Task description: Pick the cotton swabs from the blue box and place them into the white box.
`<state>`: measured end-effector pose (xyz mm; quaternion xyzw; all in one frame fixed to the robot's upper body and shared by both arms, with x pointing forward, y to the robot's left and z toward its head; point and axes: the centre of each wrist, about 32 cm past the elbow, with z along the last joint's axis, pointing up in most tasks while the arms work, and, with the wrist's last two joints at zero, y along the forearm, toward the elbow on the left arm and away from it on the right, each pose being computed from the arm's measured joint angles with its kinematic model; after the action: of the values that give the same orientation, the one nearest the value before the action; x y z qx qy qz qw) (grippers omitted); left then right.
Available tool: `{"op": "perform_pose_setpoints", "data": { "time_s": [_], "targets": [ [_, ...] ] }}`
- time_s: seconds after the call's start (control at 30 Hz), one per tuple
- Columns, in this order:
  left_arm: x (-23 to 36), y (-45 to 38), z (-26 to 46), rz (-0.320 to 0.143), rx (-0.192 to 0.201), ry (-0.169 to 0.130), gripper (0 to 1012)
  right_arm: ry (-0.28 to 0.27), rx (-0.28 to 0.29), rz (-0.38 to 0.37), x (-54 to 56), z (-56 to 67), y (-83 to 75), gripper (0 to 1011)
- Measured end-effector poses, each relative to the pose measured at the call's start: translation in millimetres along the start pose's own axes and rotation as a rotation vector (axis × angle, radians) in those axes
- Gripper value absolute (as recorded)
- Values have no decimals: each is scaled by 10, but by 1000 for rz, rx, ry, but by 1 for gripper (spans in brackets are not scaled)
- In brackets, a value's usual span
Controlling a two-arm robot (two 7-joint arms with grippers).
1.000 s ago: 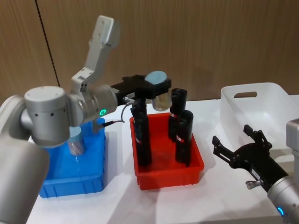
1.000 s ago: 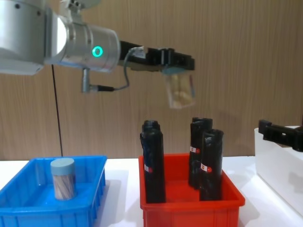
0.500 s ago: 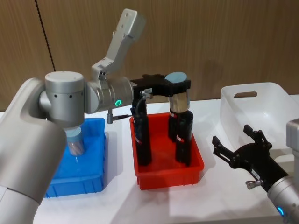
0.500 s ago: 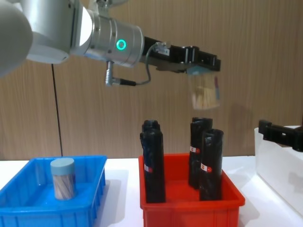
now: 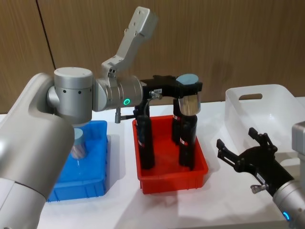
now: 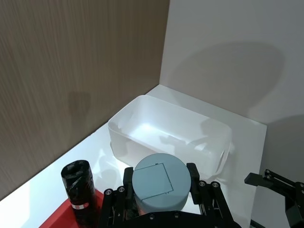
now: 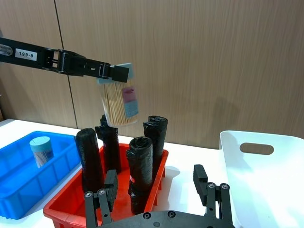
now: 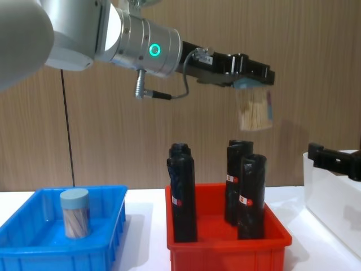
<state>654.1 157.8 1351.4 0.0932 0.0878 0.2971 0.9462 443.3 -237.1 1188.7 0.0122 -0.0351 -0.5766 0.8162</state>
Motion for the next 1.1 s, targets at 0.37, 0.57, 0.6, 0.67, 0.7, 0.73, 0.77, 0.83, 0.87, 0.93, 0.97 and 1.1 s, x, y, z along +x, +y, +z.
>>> {"op": "perform_pose_setpoints", "data": {
  "time_s": [0.37,0.57,0.6,0.67,0.7,0.73,0.77,0.83,0.87,0.93,0.97,1.1],
  "targets": [
    [2,-27,21,-11,7,-2,670,-28,-25,15,18,63,71,1002],
    [2,-34,28,-15,9,-2,670,-54,-56,31,41,132,172,1002],
    [3,-35,29,-15,9,-3,670,-61,-63,36,50,158,211,1002],
    [3,-36,30,-16,10,-3,670,-70,-76,46,63,192,265,1002],
    [3,-37,30,-16,10,-3,670,-74,-81,49,66,199,276,1002],
    [3,-38,30,-16,10,-3,670,-79,-87,54,76,225,316,1002],
    [4,-38,30,-16,10,-3,670,-82,-90,59,80,239,338,1002],
    [3,-39,32,-17,10,-3,670,-86,-97,65,85,256,367,1002],
    [4,-39,32,-17,11,-3,670,-91,-103,71,92,279,408,1002],
    [4,-40,32,-17,11,-3,670,-93,-106,76,98,304,447,1002],
    [4,-41,32,-17,11,-3,670,-94,-111,80,103,316,481,1002],
    [3,-43,33,-18,12,-3,670,-96,-118,89,112,353,551,1002]
  ]
}}
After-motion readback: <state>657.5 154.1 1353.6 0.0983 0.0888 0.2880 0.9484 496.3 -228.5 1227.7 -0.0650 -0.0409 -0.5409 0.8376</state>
